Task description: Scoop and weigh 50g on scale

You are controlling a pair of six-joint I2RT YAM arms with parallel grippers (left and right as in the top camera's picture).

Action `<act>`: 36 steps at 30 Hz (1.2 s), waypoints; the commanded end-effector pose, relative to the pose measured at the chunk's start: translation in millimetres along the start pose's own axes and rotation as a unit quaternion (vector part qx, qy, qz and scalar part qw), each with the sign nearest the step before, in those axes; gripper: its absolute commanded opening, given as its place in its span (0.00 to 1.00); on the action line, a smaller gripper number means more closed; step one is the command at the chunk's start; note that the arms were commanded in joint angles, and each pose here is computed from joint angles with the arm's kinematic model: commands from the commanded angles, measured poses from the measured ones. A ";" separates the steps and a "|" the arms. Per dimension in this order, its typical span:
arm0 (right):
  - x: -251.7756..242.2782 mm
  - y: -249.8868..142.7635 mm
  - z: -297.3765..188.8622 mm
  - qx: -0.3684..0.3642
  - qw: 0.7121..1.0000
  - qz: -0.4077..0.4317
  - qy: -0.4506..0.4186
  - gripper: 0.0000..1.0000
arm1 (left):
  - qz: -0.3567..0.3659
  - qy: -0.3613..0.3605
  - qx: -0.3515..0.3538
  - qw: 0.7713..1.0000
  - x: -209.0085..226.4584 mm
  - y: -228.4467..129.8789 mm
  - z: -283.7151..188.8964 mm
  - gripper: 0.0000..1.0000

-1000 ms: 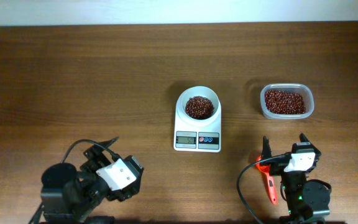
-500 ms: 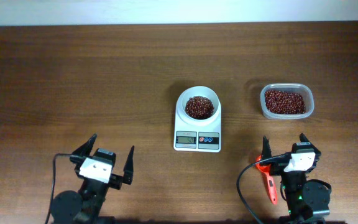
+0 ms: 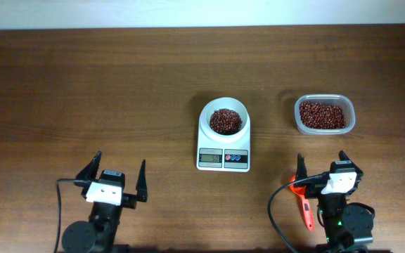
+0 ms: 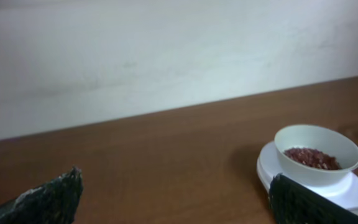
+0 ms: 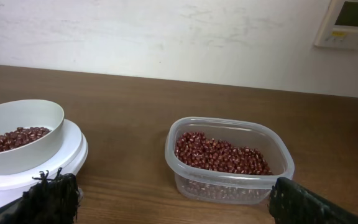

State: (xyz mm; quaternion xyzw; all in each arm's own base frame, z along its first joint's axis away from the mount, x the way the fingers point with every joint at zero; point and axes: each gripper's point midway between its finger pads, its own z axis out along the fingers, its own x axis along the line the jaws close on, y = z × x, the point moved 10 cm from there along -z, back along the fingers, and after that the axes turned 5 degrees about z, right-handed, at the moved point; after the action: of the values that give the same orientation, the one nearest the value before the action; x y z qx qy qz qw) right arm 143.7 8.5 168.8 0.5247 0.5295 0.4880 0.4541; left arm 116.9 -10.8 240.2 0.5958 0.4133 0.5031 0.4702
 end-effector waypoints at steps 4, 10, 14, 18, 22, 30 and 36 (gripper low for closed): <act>-0.9 -3.0 0.5 -0.001 1.000 0.002 -0.002 0.99 | -0.006 0.013 -0.002 1.000 -2.8 -30.7 17.0 0.99; -0.9 -3.0 0.5 -0.001 1.000 0.002 -0.002 0.99 | -0.007 0.011 0.009 1.000 -4.5 -39.8 19.9 0.99; -0.9 -3.0 0.5 -0.001 1.000 0.002 -0.002 0.99 | -0.007 0.010 0.010 1.000 -6.3 -50.8 24.6 0.99; -0.9 -3.0 0.5 -0.001 1.000 0.002 -0.002 0.99 | -0.006 0.012 0.005 1.000 -7.5 -58.3 28.1 0.99; -0.9 -3.0 0.5 -0.001 1.000 0.002 -0.002 0.99 | -0.006 0.012 0.002 1.000 -9.1 -67.1 31.3 0.99; -0.9 -3.0 0.5 -0.001 1.000 0.002 -0.002 0.99 | -0.007 0.001 0.014 1.000 -12.9 -71.2 31.8 0.99; -0.9 -3.0 0.5 -0.001 1.000 0.002 -0.002 0.99 | -0.007 0.001 0.014 1.000 -12.9 -71.2 31.8 0.99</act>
State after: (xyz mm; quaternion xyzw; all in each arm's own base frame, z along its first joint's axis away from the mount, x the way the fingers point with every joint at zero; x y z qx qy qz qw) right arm 143.7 8.5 168.8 0.5245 0.5297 0.4878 0.4543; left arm 144.9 -13.0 169.3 0.6021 0.4184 0.4953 0.4660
